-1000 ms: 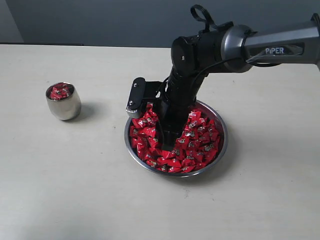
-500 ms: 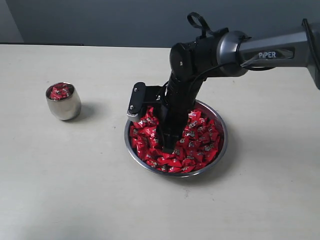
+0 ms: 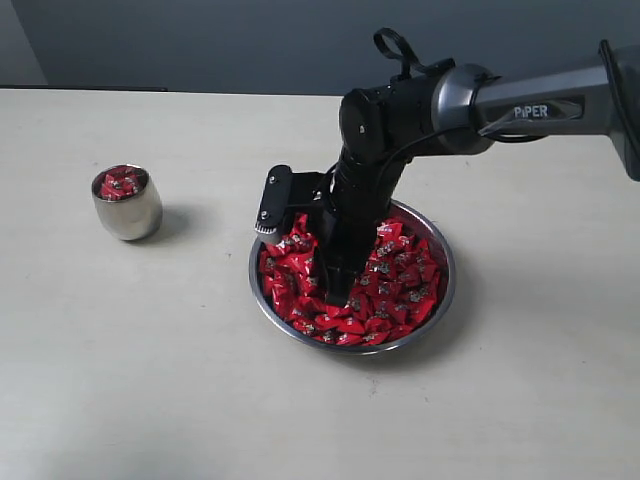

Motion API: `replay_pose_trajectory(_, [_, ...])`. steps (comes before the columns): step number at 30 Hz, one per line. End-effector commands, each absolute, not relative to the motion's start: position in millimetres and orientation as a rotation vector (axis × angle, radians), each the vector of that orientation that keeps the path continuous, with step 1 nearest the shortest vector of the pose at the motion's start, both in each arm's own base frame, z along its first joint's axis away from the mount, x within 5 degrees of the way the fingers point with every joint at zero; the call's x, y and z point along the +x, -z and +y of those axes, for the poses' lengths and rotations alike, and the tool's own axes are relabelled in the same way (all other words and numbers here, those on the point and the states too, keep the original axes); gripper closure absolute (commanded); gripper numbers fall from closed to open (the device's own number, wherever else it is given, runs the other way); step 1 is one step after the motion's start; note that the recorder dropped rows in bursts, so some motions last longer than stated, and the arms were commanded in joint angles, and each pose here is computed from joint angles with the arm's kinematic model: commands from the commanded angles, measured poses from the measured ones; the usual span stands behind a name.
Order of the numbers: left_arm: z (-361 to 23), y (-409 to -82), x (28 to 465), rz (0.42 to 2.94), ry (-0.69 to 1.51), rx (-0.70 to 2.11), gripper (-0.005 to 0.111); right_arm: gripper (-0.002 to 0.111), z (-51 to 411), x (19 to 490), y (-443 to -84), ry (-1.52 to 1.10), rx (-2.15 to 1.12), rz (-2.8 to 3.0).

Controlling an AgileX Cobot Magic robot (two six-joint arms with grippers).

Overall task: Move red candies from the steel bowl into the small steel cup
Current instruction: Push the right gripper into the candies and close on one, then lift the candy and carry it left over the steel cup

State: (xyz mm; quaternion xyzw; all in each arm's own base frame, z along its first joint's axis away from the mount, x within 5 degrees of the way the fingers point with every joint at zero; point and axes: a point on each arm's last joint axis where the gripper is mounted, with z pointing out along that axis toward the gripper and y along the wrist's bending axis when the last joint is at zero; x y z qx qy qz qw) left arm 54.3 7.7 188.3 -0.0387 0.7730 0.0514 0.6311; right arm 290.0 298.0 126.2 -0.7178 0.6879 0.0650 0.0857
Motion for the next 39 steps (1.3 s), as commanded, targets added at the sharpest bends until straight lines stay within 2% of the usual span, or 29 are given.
replay_pose_trajectory(1, [7.6, -187.4, 54.2, 1.767, -0.114, -0.092, 0.106, 0.1, 296.6, 289.9, -119.5, -0.191, -2.162, 2.066])
replay_pose_trajectory(2, [7.6, -187.4, 54.2, 1.767, -0.114, -0.092, 0.106, 0.107, 296.5, 289.8, -119.5, -0.191, -2.164, 2.067])
replay_pose_trajectory(3, [7.6, -187.4, 54.2, 1.767, -0.114, -0.092, 0.106, 0.109, 296.2, 289.4, -119.4, -0.193, -2.165, 2.073])
replay_pose_trajectory(8, [7.6, -187.4, 54.2, 1.767, -0.114, -0.092, 0.106, 0.109, 296.0, 289.6, -121.2, -0.188, -2.166, 2.067])
replay_pose_trajectory(21, [7.6, -187.4, 54.2, 1.767, -0.114, -0.092, 0.106, 0.109, 289.2, 294.4, -152.7, -0.046, -2.115, 2.025])
replay_pose_trajectory(31, [7.6, -187.4, 54.2, 1.767, -0.114, -0.092, 0.106, 0.109, 288.1, 299.7, -191.8, 0.005, -1.883, 2.011])
replay_pose_trajectory(39, [7.6, -187.4, 54.2, 1.767, -0.114, -0.092, 0.106, 0.109, 296.0, 305.4, -196.2, -0.031, -1.796, 1.957])
